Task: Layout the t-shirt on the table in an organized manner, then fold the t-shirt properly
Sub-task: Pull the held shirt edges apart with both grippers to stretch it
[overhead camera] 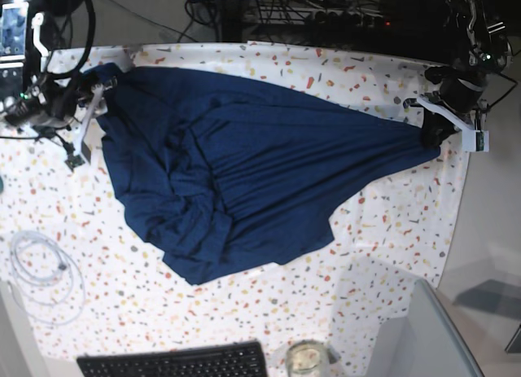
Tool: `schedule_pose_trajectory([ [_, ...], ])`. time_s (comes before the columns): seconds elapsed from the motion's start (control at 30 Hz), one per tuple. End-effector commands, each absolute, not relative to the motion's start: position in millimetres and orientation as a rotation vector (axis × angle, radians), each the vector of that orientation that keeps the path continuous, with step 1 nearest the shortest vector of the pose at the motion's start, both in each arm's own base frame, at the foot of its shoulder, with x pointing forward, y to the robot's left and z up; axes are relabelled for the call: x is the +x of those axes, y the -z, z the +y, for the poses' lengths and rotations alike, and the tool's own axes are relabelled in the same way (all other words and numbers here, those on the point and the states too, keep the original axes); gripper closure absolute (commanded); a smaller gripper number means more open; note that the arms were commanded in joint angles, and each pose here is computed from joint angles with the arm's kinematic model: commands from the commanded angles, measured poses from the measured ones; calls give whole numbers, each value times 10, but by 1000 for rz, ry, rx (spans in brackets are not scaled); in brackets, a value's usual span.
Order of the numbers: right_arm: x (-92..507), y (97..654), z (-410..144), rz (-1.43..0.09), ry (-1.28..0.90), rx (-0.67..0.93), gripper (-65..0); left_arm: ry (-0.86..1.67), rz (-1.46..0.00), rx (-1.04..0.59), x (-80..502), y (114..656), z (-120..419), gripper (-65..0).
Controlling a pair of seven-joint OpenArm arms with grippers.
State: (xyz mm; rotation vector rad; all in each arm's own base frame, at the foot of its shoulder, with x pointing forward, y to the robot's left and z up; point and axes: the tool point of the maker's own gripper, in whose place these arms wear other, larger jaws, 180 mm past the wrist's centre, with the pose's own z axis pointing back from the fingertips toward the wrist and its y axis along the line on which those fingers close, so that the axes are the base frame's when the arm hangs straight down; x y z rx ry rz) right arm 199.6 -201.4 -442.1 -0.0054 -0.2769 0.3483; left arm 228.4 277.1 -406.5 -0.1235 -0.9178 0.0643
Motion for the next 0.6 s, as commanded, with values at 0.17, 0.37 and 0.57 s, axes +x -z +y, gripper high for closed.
schedule_pose_trajectory([
  [0.17,2068,4442,-2066,-287,-339,-7,-347,-56,-965,-119,2351,3943,2802,0],
  [0.37,1961,4415,-1863,-291,-399,17,-287,-60,-964,-122,2346,3953,2786,0],
  [0.57,1949,4582,-1863,-247,-371,39,-279,-59,-964,-121,2346,3954,2787,0],
])
